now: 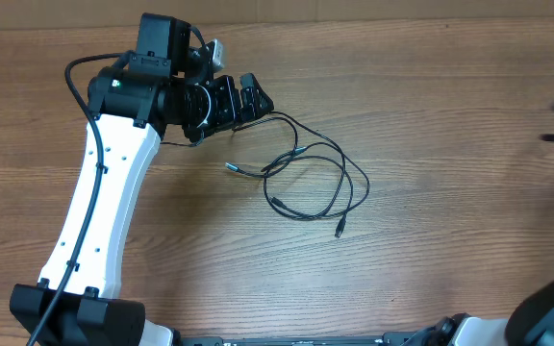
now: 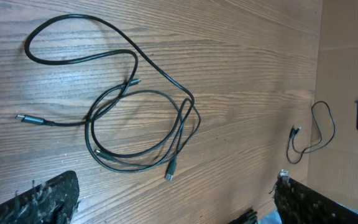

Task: Untangle cables

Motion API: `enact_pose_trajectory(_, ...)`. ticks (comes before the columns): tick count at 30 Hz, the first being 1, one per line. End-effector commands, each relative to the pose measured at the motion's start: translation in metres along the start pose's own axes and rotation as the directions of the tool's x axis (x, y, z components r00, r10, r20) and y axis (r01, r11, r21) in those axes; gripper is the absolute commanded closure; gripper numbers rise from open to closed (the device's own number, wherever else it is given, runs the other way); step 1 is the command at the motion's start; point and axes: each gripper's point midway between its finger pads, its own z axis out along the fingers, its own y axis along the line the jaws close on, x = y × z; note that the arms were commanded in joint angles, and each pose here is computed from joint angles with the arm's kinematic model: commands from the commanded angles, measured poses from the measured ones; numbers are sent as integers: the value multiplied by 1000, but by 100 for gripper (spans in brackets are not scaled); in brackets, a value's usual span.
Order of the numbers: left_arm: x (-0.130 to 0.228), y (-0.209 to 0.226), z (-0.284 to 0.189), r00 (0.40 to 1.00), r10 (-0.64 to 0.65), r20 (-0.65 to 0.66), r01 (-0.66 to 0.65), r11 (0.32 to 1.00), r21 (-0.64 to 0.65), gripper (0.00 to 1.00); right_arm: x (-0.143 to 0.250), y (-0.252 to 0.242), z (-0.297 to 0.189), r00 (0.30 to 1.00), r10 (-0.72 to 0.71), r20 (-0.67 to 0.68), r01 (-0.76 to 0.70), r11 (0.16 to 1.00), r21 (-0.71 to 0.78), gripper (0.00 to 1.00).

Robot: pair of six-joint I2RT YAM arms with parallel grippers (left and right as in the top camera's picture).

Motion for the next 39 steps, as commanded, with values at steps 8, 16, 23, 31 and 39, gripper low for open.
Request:
enact_pose_trajectory(8,-1,5,3,1000,6,-3,-6,1000,-11,0,144,139,-48,859,-13,-511,-116,969,-218,0)
enact_pose_trajectory(16,-1,5,3,1000,6,-3,-6,1000,-11,0,207,183,-79,730,20,-684,-184,969,-167,0)
enact_pose_trajectory(23,-1,5,3,1000,6,-4,-6,1000,-11,0,245,216,-104,660,-21,-751,-179,966,-184,0)
enact_pose_trajectory(31,-1,5,3,1000,6,-4,-6,1000,-11,0,271,192,-121,597,3,-802,-86,994,-60,0)
enact_pose_trajectory(39,-1,5,3,1000,6,-3,-6,1000,-11,0,275,190,-126,578,7,-816,-81,995,-49,0)
